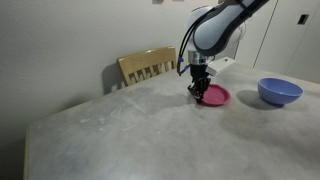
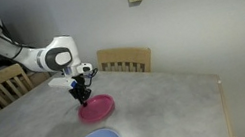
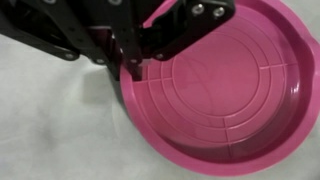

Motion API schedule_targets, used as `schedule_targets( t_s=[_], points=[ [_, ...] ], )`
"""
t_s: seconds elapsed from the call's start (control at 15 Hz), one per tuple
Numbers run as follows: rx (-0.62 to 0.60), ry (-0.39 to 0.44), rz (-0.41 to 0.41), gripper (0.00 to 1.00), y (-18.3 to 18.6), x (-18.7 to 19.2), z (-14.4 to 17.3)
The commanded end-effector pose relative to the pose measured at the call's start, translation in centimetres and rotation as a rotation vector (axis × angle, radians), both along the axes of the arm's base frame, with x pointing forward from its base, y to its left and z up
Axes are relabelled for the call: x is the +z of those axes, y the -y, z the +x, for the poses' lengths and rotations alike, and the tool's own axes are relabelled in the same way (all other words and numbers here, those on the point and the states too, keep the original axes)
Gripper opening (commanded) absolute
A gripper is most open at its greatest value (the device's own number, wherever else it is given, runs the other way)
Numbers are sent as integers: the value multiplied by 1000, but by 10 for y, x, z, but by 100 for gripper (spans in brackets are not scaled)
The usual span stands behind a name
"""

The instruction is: Put the pink plate on the bowl

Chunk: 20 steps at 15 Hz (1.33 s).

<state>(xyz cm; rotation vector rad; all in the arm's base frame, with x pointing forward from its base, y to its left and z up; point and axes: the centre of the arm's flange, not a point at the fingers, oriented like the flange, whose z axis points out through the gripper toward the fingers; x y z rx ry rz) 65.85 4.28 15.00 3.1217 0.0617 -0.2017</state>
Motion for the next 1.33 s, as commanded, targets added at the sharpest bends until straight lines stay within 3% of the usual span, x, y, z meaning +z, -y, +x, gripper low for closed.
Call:
schedule_targets(
  t_s=[0.0,0.2,0.73,0.93,1.27],
  points=[
    [-18,-3,-4,3,1,7,-4],
    [-53,25,-68,3,-8,31,-12],
    [-234,21,-420,3,-35,103,-31],
    [-334,-1,-461,3,-27,114,-53],
    [-511,-39,-447,3,7,114,-106]
  ],
)
